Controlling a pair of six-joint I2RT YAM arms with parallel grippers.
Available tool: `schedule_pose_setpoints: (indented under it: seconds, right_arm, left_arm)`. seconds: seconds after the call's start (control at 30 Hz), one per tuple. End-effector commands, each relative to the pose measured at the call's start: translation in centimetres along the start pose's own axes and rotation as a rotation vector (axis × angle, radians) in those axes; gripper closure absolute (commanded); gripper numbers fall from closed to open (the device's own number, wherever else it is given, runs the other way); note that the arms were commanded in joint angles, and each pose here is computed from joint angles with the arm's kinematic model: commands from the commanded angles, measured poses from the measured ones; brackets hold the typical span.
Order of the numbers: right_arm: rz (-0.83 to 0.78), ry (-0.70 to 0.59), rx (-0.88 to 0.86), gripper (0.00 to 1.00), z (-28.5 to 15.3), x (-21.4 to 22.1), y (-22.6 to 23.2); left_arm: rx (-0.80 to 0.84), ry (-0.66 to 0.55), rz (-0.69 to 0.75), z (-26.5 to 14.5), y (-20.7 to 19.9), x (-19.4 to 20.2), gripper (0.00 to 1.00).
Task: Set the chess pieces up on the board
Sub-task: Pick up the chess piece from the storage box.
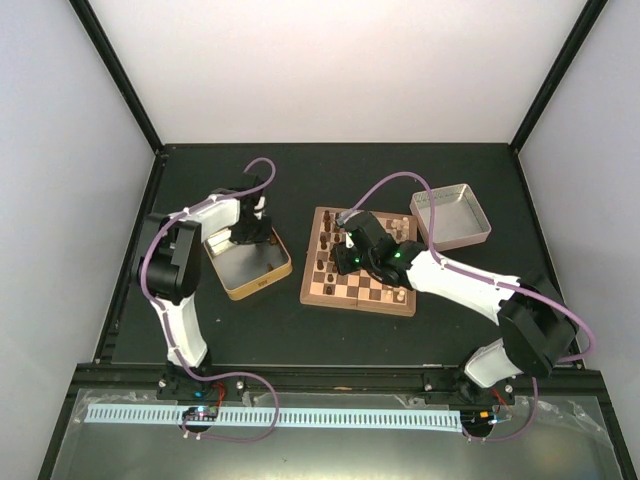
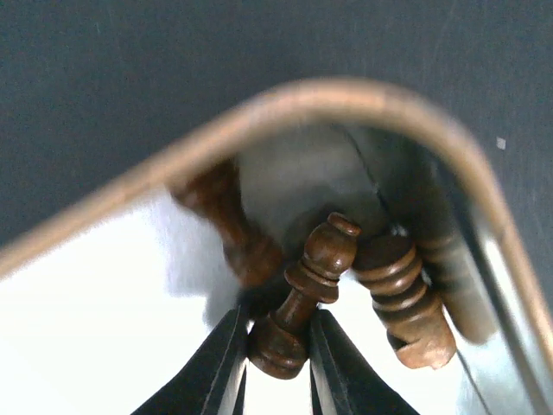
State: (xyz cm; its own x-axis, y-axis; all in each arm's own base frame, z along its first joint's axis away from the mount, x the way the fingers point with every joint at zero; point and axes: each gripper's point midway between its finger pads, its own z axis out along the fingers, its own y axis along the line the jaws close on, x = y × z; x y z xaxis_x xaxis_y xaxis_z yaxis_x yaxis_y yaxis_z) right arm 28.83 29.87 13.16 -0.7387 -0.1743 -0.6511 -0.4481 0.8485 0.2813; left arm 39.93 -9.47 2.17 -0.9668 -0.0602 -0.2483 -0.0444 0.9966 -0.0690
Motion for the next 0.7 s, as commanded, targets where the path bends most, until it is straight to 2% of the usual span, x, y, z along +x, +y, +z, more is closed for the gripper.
schedule_pose_setpoints:
  seconds: [0.0,0.4,0.5,0.57,0.67]
  right_arm:
    - [0.019,-0.04,-0.04,0.78,-1.3,-1.7,1.0]
    - [0.032,-0.033,-0.136,0.75,-1.7,-2.3,3.0]
    - [0.034,0.019,-0.204,0.69,-1.7,-2.3,4.4]
    - [0.045,0.063,-0.252,0.65,-1.7,-2.4,5.3]
    - [0.073,0.112,-0.321,0.52,-1.9,-2.8,6.6]
  left_arm:
    - [0.076,0.019,-0.002,-2.4,-0.6,1.8,0.86]
    - [0.182,-0.021,0.001,-5.0,-1.6,4.1,0.85]
    - [0.244,-0.069,0.006,-6.4,-2.3,4.2,0.85]
    - [0.346,-0.108,0.017,-8.0,-3.8,4.4,0.85]
    - [0.509,-0.167,0.043,-10.8,-6.1,4.7,0.85]
